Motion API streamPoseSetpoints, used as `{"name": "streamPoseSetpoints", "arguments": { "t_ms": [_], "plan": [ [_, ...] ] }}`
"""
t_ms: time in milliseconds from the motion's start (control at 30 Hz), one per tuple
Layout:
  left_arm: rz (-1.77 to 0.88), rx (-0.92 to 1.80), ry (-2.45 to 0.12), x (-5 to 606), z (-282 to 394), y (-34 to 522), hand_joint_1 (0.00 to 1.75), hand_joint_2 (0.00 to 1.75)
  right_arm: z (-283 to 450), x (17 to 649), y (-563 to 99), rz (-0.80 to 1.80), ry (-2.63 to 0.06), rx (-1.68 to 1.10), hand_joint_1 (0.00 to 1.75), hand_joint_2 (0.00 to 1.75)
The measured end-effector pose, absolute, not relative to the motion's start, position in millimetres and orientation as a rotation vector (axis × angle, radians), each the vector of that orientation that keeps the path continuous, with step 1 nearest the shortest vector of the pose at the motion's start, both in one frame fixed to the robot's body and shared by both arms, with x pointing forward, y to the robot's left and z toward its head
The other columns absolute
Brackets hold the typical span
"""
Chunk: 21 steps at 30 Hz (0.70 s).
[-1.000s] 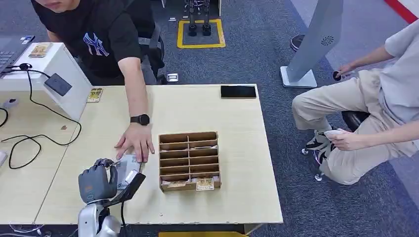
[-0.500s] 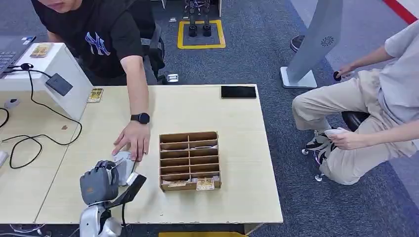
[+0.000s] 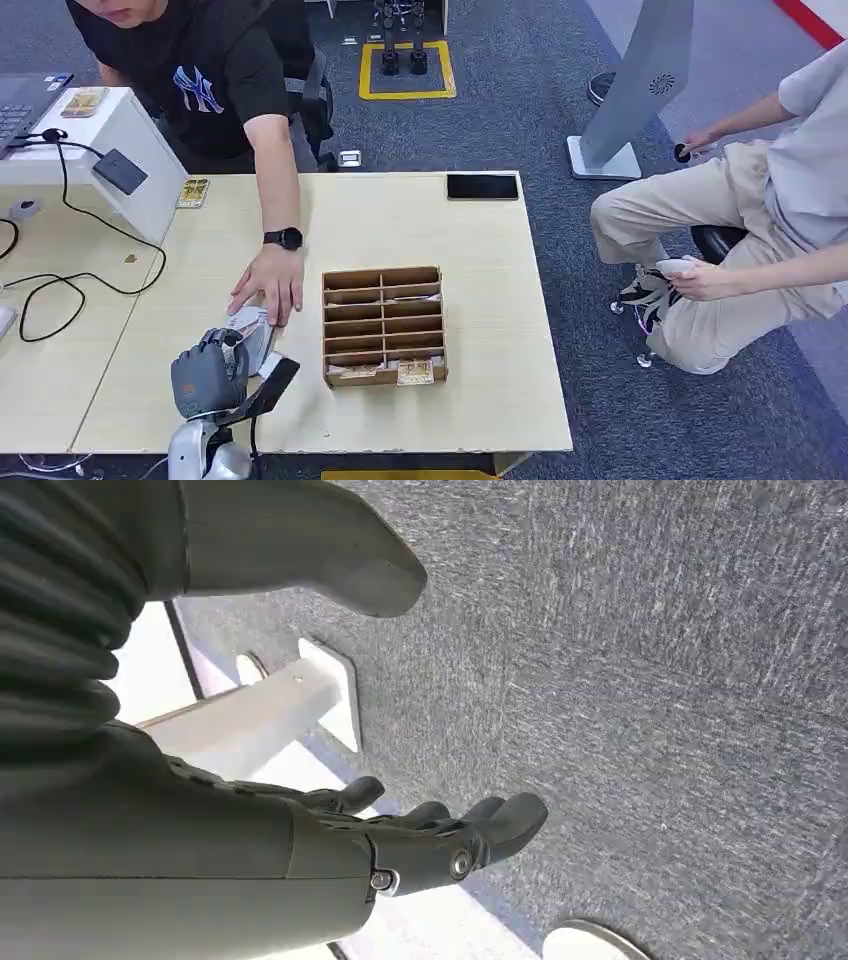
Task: Pass the card to the sensor for recognition and then transmit it.
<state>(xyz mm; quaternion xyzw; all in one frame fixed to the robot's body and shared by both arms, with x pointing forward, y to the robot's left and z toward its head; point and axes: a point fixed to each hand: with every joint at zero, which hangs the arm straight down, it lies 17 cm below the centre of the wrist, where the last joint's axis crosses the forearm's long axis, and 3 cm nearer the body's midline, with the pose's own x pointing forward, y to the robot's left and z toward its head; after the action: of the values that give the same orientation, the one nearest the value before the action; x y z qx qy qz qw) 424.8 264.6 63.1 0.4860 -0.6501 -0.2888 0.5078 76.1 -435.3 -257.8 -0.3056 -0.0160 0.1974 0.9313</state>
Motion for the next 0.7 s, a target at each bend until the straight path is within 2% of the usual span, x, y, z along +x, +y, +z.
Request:
{"name": "streamPoseSetpoints", "arguments": {
  "t_ms": [500, 700],
  "plan": [
    [-0.719, 1.159, -1.574, 425.6, 60.9, 256.9, 1.75, 1.75, -257.8, 74.9, -436.3, 0.388, -0.03, -0.625, 0.0, 1.75],
    [-0.634, 1.103, -1.626, 428.8, 65.1, 254.3, 1.75, 1.75, -257.7, 74.4, -436.7, 0.387, -0.029, -0.626, 0.0, 1.75]
  ]
}}
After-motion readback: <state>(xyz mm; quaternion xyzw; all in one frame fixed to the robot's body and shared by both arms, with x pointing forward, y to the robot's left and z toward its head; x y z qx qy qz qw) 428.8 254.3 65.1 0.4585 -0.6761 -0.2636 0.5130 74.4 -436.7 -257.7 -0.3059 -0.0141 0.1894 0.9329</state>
